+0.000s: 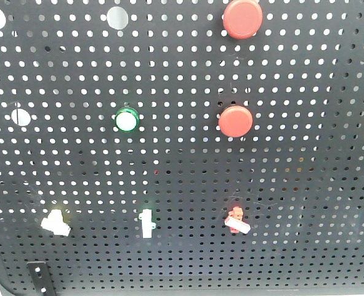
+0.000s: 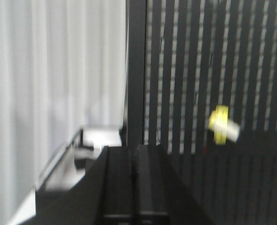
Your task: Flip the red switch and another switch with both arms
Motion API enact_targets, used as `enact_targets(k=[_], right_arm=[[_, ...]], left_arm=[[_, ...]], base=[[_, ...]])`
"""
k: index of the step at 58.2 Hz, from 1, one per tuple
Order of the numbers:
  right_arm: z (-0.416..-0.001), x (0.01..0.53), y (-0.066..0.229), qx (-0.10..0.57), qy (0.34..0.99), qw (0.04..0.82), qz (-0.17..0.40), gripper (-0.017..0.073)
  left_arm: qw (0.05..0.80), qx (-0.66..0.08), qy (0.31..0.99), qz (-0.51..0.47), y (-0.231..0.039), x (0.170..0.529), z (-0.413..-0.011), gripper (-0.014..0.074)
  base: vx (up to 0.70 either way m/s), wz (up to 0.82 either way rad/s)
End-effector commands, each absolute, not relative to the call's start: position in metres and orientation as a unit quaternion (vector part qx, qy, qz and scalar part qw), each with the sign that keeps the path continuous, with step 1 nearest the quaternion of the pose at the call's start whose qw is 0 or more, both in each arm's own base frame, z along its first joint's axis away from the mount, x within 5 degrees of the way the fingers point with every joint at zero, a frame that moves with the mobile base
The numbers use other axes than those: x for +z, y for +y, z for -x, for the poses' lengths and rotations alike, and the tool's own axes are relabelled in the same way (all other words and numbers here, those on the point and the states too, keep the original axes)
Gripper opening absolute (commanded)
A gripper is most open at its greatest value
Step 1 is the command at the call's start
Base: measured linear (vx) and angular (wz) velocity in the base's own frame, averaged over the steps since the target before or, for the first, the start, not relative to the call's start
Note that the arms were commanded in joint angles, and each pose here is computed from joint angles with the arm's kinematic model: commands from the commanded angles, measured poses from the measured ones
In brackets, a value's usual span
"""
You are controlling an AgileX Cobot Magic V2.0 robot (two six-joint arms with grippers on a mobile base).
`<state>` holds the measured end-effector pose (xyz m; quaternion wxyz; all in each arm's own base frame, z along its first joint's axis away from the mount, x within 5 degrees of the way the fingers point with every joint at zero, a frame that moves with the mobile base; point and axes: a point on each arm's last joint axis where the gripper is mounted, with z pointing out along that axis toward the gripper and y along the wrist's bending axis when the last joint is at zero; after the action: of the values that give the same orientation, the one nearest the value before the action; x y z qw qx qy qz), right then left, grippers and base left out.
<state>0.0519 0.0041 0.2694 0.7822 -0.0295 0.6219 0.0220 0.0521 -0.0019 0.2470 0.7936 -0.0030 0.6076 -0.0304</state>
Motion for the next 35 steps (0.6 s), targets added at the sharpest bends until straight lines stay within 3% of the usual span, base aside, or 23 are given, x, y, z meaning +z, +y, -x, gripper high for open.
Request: enact_targets(k=[1,11,16,35], right_arm=[[-0.057,0.318,0.005,0.027,0.583,0.812,0.030,-0.0006],[-0.091,0.354,0.008,0.036,0.610,0.791,0.023,-0.0006],[-0.110,0.356,0.009,0.036,0.629,0.776,0.024,-0.0006],[-0.150,0.341,0.013,0.041,0.657,0.752,0.030,-0.0006]], left_arm=[[0.834,-0.035,0.550,0.002,-0.002,0.297,-0.049,0.0003],[0.847,-0.027,0.530,-0.010,-0.003,0.365,-0.062,0.0003],[0.840,-0.026,0.541,-0.010,-0.004,0.381,-0.077,0.0003],[0.758,-0.005,0.651,-0.051,-0.010,0.355,-0.138,0.0003]], base=[[0.00,0.00],[0.00,0.00],[0.00,0.00],[0.00,0.00]])
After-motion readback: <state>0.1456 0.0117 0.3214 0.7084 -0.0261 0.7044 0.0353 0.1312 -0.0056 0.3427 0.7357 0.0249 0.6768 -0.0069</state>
